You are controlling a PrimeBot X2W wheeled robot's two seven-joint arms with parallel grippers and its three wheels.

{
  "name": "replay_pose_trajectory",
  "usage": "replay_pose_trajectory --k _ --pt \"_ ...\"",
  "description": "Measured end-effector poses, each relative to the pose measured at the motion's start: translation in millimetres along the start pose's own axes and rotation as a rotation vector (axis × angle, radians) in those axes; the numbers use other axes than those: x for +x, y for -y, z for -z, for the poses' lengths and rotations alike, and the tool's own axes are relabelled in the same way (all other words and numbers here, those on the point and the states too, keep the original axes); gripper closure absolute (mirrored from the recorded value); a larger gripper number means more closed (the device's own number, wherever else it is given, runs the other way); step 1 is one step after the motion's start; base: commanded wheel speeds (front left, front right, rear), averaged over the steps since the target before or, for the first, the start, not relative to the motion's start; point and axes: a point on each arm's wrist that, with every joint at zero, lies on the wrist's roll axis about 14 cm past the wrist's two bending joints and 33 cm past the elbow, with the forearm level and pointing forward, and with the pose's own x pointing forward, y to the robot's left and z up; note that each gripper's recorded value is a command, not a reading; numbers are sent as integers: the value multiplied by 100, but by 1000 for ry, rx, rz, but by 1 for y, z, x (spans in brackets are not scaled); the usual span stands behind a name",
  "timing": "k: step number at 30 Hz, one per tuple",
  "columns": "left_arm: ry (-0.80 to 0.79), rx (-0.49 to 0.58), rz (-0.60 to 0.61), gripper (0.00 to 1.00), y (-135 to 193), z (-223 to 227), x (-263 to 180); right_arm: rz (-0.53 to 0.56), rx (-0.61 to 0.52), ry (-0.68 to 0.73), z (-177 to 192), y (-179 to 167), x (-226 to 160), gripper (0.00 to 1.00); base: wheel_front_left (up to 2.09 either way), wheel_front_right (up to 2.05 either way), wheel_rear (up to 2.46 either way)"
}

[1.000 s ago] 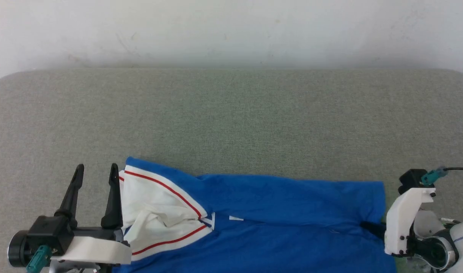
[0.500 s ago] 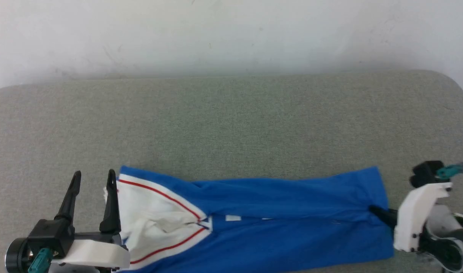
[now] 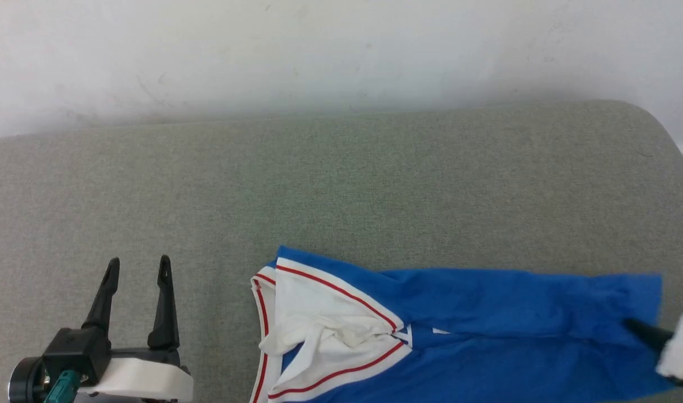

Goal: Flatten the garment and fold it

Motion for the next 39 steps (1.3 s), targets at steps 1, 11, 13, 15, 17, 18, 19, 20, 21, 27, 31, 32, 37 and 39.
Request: replay_pose_trajectory --k 1,11,13,15,17,18,19,20,21,27,31,32,37,39 --pt "1 0 0 0 0 0 0 -54 29 -21 6 -15 3 100 0 0 0" --pt "-12 1 -10 0 -3 1 -7 -618 140 -221 39 -185 7 100 0 0 0" --pt "-20 2 -16 0 -5 2 -9 -688 129 -245 41 -211 8 100 0 0 0" --pt "-22 4 -25 0 -8 2 -11 -748 115 -267 45 -235 9 100 0 0 0" --pt "-18 4 -28 0 -10 1 -12 -795 91 -291 52 -257 10 100 0 0 0" --pt "-18 5 -31 0 -11 0 -13 -816 78 -303 55 -268 11 100 0 0 0" --pt "-19 5 -35 0 -12 0 -14 -840 72 -310 59 -279 11 100 0 0 0" --pt "-20 6 -39 0 -13 1 -14 -867 70 -322 63 -290 11 100 0 0 0" --pt "-20 7 -39 0 -14 1 -15 -888 63 -334 68 -300 11 100 0 0 0" --pt "-40 15 -71 0 -24 6 -17 -865 -45 -354 98 -330 32 70 0 0 0" --pt "-62 16 -79 0 -26 13 -17 -820 -203 -337 116 -335 44 0 0 0 0" --pt "-64 16 -78 0 -26 14 -17 -824 -252 -319 116 -338 44 0 0 0 0" --pt "-63 14 -63 0 -21 17 -11 -824 -623 -149 101 -340 39 0 0 0 0" --pt "-62 12 -52 0 -18 17 -8 -819 -742 -61 90 -335 36 0 0 0 0"
